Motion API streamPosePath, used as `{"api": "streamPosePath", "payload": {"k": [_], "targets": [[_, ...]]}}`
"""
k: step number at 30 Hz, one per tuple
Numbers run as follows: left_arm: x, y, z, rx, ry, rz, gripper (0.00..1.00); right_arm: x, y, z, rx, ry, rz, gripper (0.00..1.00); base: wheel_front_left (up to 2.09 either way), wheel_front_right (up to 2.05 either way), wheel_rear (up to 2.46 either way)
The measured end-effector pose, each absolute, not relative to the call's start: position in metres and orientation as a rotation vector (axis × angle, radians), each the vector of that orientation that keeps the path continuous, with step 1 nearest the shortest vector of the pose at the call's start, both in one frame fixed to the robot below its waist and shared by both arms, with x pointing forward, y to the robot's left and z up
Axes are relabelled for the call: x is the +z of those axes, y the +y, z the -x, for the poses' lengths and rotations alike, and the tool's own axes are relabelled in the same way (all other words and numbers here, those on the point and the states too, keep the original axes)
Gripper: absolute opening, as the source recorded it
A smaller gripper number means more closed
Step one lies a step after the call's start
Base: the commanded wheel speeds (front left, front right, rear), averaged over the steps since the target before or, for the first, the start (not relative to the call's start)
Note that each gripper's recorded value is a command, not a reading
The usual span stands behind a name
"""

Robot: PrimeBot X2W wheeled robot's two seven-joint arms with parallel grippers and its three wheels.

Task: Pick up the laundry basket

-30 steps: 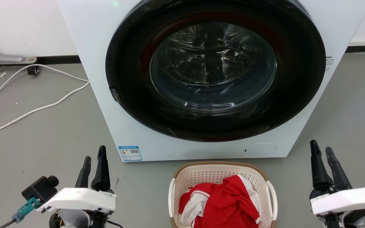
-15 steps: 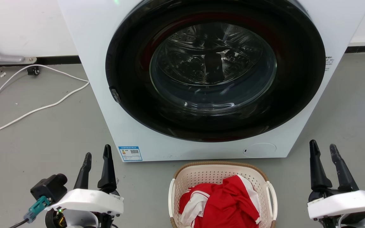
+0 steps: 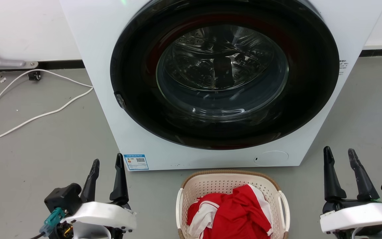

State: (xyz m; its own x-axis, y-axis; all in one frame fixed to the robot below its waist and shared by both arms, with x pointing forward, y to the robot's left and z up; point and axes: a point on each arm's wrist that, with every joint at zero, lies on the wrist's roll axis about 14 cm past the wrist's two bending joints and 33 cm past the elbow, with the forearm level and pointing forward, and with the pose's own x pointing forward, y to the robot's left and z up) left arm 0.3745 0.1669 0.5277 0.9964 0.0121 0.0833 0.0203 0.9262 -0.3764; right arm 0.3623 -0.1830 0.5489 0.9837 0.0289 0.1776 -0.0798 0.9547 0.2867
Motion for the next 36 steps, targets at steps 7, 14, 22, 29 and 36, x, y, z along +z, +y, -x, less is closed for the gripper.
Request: {"api": "streamPosePath", "payload": {"k": [7, 14, 22, 29, 36], "targets": [[0.529, 0.162, -0.373, -0.02, -0.098, 0.319, 1.0, 0.553, -0.18, -0.361, 0.065, -0.192, -0.237, 1.0, 0.0, 0.0, 0.0], [0.529, 0.159, -0.372, -0.028, -0.106, 0.26, 1.0, 0.554, -0.179, -0.359, 0.069, -0.2, -0.183, 1.0, 0.0, 0.0, 0.0], [0.528, 0.155, -0.371, -0.04, -0.112, 0.207, 1.0, 0.552, -0.178, -0.356, 0.072, -0.202, -0.141, 1.0, 0.0, 0.0, 0.0], [0.526, 0.153, -0.369, -0.048, -0.117, 0.15, 1.0, 0.551, -0.176, -0.355, 0.08, -0.207, -0.09, 1.0, 0.0, 0.0, 0.0], [0.525, 0.151, -0.368, -0.054, -0.124, 0.101, 1.0, 0.55, -0.175, -0.354, 0.085, -0.208, -0.048, 1.0, 0.0, 0.0, 0.0]]}}
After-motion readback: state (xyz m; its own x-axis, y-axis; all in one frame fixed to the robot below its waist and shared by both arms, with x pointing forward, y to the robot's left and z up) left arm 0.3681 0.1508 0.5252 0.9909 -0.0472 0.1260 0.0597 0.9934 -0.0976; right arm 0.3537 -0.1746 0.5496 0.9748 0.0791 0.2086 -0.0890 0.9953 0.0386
